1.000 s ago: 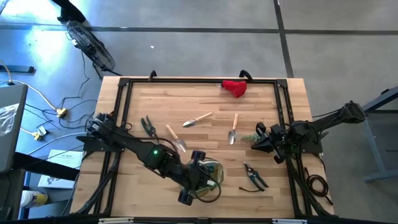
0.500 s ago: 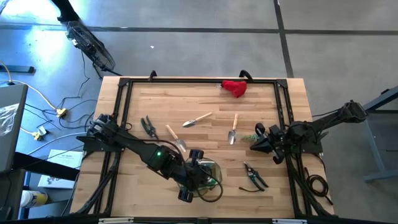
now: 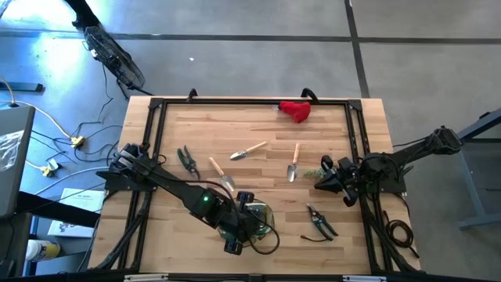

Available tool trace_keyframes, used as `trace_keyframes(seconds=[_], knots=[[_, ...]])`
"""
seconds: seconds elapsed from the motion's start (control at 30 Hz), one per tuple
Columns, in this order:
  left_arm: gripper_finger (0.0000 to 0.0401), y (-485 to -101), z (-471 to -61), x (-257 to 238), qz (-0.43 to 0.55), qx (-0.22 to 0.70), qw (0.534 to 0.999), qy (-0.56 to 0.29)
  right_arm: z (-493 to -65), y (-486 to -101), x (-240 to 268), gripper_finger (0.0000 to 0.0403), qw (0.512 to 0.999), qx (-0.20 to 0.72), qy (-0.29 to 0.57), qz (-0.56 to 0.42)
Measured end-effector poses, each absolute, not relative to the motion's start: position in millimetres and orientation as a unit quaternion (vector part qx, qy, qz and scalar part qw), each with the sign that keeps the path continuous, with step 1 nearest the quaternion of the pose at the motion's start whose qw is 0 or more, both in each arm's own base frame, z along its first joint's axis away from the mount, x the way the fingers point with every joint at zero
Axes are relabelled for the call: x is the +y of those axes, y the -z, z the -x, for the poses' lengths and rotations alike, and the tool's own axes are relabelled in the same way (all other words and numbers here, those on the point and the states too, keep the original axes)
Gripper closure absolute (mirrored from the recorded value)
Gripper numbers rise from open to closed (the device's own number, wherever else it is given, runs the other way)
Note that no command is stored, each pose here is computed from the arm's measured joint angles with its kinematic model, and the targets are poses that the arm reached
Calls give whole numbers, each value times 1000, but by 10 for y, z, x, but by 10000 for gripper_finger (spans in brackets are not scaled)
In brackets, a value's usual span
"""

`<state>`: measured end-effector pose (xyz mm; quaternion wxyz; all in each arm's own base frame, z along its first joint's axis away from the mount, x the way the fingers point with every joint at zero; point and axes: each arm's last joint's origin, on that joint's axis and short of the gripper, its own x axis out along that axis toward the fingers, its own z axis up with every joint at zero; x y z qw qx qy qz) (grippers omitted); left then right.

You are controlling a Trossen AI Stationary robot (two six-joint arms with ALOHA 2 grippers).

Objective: Pick & Place Garden tools in Gardening bag
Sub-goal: Put the green spray bottle into the gardening bag

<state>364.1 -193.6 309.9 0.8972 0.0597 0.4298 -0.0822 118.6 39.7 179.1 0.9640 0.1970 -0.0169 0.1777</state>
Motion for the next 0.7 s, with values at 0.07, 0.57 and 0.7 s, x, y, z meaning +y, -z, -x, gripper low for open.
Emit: trace_keyframes(seconds=[0.07, 0.57, 0.7], knots=[[352, -3101, -3640, -1936, -57, 430, 897, 82, -1186, -1791, 397, 400, 964, -17, -178, -197], [340, -3079, -3613, -1922, -44, 449, 890, 70, -1186, -1790, 397, 400, 964, -17, -178, -197], [340, -3065, -3594, -1914, -47, 459, 885, 67, -1186, -1790, 397, 400, 964, -17, -178, -197]])
